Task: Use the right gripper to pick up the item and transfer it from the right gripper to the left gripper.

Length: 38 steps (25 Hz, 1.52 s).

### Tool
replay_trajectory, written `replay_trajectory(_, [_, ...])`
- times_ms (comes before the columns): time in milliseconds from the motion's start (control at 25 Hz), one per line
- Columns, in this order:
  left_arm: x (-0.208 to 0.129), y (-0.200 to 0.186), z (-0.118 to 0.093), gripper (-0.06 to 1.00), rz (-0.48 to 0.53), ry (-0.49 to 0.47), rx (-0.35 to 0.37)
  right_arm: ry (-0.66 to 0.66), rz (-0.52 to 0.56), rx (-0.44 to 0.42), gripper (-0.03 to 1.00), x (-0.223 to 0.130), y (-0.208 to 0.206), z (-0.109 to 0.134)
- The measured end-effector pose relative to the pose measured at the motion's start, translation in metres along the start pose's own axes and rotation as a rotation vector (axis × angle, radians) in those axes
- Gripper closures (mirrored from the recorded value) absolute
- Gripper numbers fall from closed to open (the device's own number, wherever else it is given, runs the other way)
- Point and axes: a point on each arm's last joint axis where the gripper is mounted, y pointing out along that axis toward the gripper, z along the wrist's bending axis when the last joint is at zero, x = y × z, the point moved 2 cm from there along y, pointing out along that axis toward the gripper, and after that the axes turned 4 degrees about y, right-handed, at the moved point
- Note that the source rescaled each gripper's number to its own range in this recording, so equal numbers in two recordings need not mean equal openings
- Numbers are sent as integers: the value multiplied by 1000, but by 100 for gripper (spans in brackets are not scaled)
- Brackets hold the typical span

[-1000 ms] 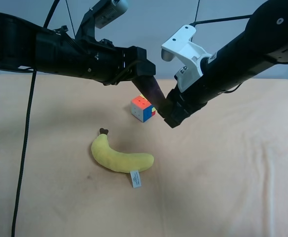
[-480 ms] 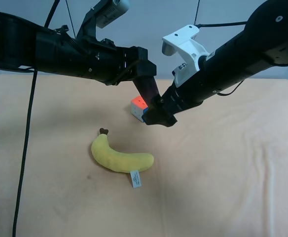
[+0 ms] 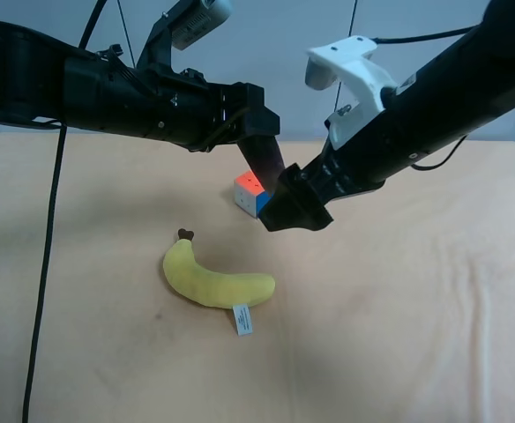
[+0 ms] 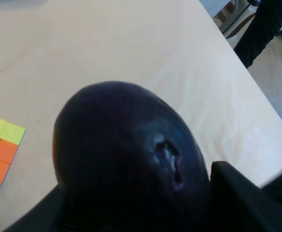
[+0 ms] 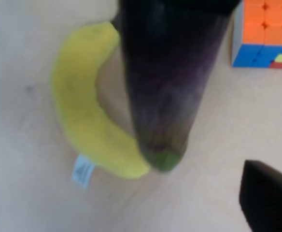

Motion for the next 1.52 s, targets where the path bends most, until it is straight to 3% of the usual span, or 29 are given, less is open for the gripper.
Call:
replay_trajectory(400, [0,0,-1,92,1,0,-5,-103,-105,-58,-3,-28,-123,42])
replay_trajectory(760, [0,0,-2,92,3,0,-17,-198,-396,-88,-3,-104,-226,91])
replay_trajectory(1120, [-1,0,-3,93,5,0,-31,-95,-400,-147,-3,-199,-187,84])
replay_trajectory(1520, [-1,0,-3,93,10,22,-28,-70,-452,-162,-3,-208,-191,85])
